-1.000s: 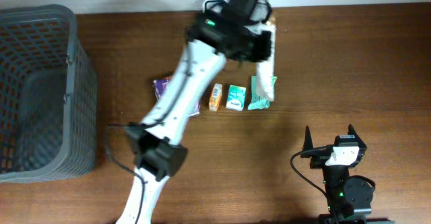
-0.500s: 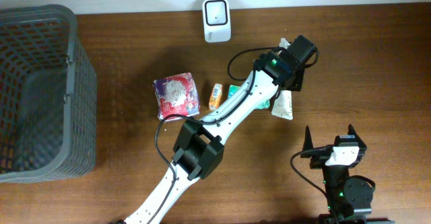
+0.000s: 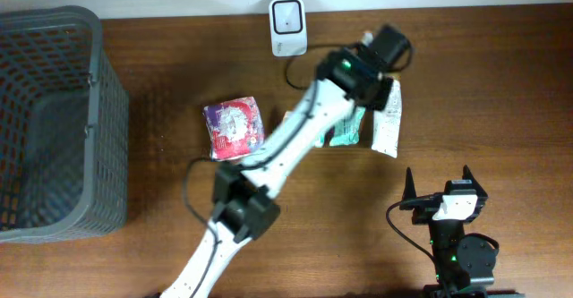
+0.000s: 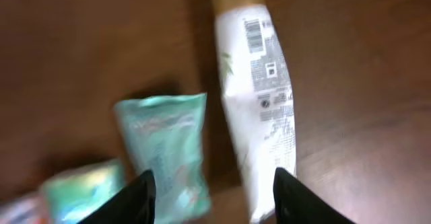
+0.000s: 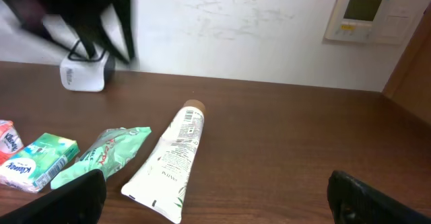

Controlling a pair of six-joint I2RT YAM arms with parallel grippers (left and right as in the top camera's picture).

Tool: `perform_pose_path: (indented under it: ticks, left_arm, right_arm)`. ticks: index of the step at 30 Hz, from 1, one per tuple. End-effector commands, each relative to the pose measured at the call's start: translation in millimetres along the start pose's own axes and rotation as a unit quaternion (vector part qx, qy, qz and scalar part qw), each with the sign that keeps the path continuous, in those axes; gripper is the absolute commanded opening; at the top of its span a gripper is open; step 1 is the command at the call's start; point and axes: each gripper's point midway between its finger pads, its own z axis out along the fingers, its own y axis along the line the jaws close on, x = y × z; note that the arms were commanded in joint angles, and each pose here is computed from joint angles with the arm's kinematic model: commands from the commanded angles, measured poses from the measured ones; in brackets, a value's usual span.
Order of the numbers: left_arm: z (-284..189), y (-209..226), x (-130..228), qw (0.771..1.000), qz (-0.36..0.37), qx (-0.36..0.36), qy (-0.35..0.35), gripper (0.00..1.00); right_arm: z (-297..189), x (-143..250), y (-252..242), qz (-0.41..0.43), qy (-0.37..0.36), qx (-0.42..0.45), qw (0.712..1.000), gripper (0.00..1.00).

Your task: Scan the item barcode

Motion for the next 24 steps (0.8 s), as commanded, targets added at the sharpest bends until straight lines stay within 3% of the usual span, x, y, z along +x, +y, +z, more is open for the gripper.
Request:
perform_pose_path:
  ticks: [1, 2, 6, 7, 11, 13, 17, 19, 20, 24]
  left_arm:
    - [-135, 46, -48, 0.995, 0.004, -0.004, -0.101, 0.50]
    - [-162, 70, -51, 0.993, -0.012, -0.020, -0.115, 0.45]
    - [-264, 186, -45, 0.972, -0.101, -0.124, -0.169, 0.00]
    - [-298, 233, -34, 0.956, -0.139, -0.182, -0.185, 0.00]
    - [-358, 351, 12, 0.892, -0.238, -0.342, -0.178, 0.03]
    - [-365, 405, 43, 0.865, -0.290, -0.384, -0.141, 0.03]
    - [-354, 473, 83, 0.832, -0.353, -0.419, -0.083, 0.04]
    - [-327, 504, 105, 0.832, -0.387, -0.394, -0.040, 0.00]
    - [-311, 512, 110, 0.843, -0.393, -0.367, -0.024, 0.00]
    - [-256, 514, 92, 0.921, -0.333, -0.199, -0.022, 0.00]
  right_arm:
    - [0, 3, -1, -0.002, 0.002, 0.005, 1.000, 0.98]
    - [0, 3, -1, -0.002, 0.002, 0.005, 1.000, 0.99]
    - [0, 3, -1, -0.002, 0.002, 0.005, 1.000, 0.98]
    - [0, 3, -1, -0.002, 0.002, 0.005, 1.000, 0.98]
    - [0, 3, -1, -0.002, 0.002, 0.005, 1.000, 0.98]
    - [0, 3, -1, -0.002, 0.002, 0.005, 1.000, 0.98]
    - [0, 3, -1, -0.002, 0.002, 0.005, 1.000, 0.98]
    - [0, 3, -1, -0.002, 0.002, 0.005, 1.000, 0.99]
    - [0, 3, -1, -0.002, 0.002, 0.005, 1.000, 0.98]
    - [0, 3, -1, -0.002, 0.002, 0.005, 1.000, 0.98]
